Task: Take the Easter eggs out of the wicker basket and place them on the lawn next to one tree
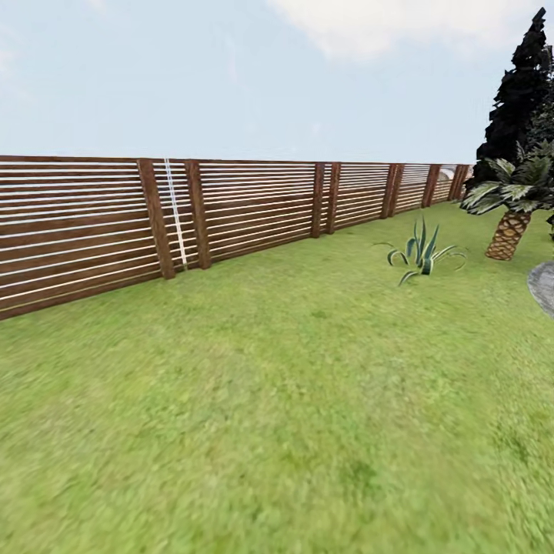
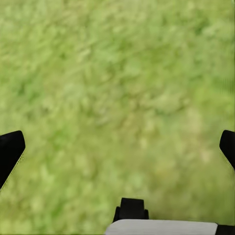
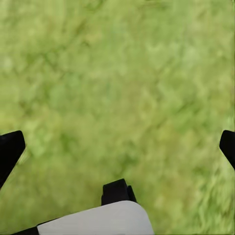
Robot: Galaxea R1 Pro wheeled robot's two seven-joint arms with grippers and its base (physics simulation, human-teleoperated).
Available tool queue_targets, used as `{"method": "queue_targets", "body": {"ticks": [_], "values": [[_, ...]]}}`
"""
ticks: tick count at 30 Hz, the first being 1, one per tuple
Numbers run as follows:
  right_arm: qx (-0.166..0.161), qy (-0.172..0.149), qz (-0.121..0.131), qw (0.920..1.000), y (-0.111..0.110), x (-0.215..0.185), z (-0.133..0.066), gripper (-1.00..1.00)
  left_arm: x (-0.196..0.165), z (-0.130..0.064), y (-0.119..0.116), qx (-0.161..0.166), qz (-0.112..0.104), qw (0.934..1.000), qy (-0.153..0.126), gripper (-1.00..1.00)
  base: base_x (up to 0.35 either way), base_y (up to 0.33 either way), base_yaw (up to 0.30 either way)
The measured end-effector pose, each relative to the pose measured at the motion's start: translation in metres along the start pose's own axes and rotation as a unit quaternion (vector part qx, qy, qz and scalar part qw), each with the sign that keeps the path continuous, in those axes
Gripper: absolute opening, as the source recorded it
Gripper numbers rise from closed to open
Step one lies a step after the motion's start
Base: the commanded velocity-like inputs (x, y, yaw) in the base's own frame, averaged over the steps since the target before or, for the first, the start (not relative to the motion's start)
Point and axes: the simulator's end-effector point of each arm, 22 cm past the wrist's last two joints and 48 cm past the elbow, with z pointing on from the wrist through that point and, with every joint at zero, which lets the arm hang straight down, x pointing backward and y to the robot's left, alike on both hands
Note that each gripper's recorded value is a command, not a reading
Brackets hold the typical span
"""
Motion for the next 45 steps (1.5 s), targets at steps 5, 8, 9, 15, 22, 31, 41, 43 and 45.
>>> {"method": "queue_targets", "body": {"ticks": [5,8,9,15,22,31,41,43,45], "values": [[0.000,0.000,0.000,1.0000,0.0005,0.0002,0.0000,1.00,-0.0001,0.0000,-0.0005,0.000,0.000,1.0000,0.000,1.00,0.333,0.117,-0.005],[0.000,0.000,0.000,1.0000,0.0003,0.0000,0.0000,1.00,0.0000,-0.0001,-0.0007,0.000,0.000,1.0000,0.000,1.00,0.331,0.133,-0.001],[0.000,0.000,0.000,1.0000,0.0005,0.0001,0.0000,1.00,-0.0001,-0.0001,-0.0007,0.000,0.000,1.0000,0.000,1.00,0.329,0.140,0.000],[-0.001,0.000,0.000,1.0000,0.0009,0.0002,0.0000,1.00,-0.0003,0.0000,-0.0008,0.000,0.000,1.0000,0.000,1.00,0.318,0.154,0.000],[0.000,0.000,-0.001,1.0000,0.0001,-0.0001,0.0000,1.00,-0.0003,0.0000,-0.0009,0.001,0.000,1.0000,0.000,1.00,0.305,0.166,0.000],[0.002,0.001,-0.003,1.0000,-0.0037,0.0008,0.0002,1.00,0.0003,0.0001,-0.0009,0.001,0.002,1.0000,0.001,1.00,0.284,0.155,0.000],[0.000,0.004,-0.003,1.0000,-0.0009,0.0041,0.0001,1.00,0.0011,0.0001,-0.0005,0.002,0.001,1.0000,0.002,1.00,0.160,0.034,0.000],[0.000,0.004,-0.002,1.0000,-0.0003,0.0040,0.0000,1.00,0.0011,0.0000,-0.0004,0.002,0.001,1.0000,0.002,1.00,0.271,0.083,0.000],[0.000,0.003,-0.002,1.0000,0.0000,0.0035,0.0000,1.00,0.0011,0.0001,-0.0004,0.002,0.001,1.0000,0.002,1.00,0.299,0.097,0.000]]}}
